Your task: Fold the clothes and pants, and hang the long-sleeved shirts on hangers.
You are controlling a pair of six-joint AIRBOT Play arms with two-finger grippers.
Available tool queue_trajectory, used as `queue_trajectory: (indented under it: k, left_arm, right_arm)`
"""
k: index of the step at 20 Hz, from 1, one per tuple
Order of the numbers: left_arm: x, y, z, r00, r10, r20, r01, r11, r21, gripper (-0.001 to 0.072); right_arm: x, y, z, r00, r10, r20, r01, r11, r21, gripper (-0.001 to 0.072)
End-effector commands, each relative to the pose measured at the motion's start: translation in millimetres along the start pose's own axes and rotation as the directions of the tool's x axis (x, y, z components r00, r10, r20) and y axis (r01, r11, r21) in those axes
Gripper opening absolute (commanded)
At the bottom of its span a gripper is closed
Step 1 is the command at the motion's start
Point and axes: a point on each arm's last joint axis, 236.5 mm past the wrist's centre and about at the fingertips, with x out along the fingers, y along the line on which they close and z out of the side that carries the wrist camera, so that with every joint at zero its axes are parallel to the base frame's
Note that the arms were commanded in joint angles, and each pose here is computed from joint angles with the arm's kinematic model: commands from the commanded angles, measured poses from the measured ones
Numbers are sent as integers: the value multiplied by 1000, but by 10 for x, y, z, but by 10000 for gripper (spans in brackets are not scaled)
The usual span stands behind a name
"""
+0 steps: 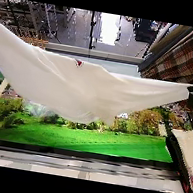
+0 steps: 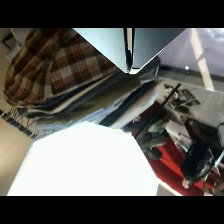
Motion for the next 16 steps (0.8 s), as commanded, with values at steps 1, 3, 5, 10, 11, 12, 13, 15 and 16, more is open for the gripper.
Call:
queue_trajectory:
  k: [1, 3, 5, 10, 11, 12, 13, 15, 16]
  left_arm:
    - [-32, 204, -495, 975, 65, -213, -61, 998, 26, 3]
    - [-25, 741, -1059, 904, 172, -390, -180, 984, 16, 4]
    - [-14, 1277, -1667, 821, 235, -521, -290, 957, -25, 4]
    - [198, 2362, -2819, 733, 308, -606, -496, 852, -167, 3]
    - [228, 2452, -2950, 716, 298, -631, -502, 848, -170, 3]
    - [260, 2503, -3032, 712, 280, -643, -497, 849, -180, 3]
    - [277, 2547, -3092, 709, 268, -652, -499, 845, -195, 4]
    - [264, 2606, -3185, 693, 260, -672, -512, 834, -205, 4]
    - [256, 2591, -3208, 689, 251, -680, -510, 834, -209, 4]
  right_arm:
    - [261, 65, -212, 994, 55, -90, -52, 998, 36, 13]
    - [797, 192, -306, 980, 155, -122, -140, 983, 122, 13]
    - [1470, 278, -363, 965, 238, -107, -207, 948, 241, 13]
    - [2836, -126, -731, 956, 241, -166, -66, 729, 682, 482]
    - [2850, -85, -904, 923, 308, -229, -88, 750, 655, 483]
    - [2771, -29, -1148, 878, 366, -309, -106, 777, 620, 486]
    - [2642, 73, -1399, 819, 429, -380, -127, 783, 610, 512]
    - [2267, 478, -1946, 653, 577, -490, -180, 747, 639, 511]
    - [2071, 768, -2137, 583, 652, -485, -208, 697, 687, 510]
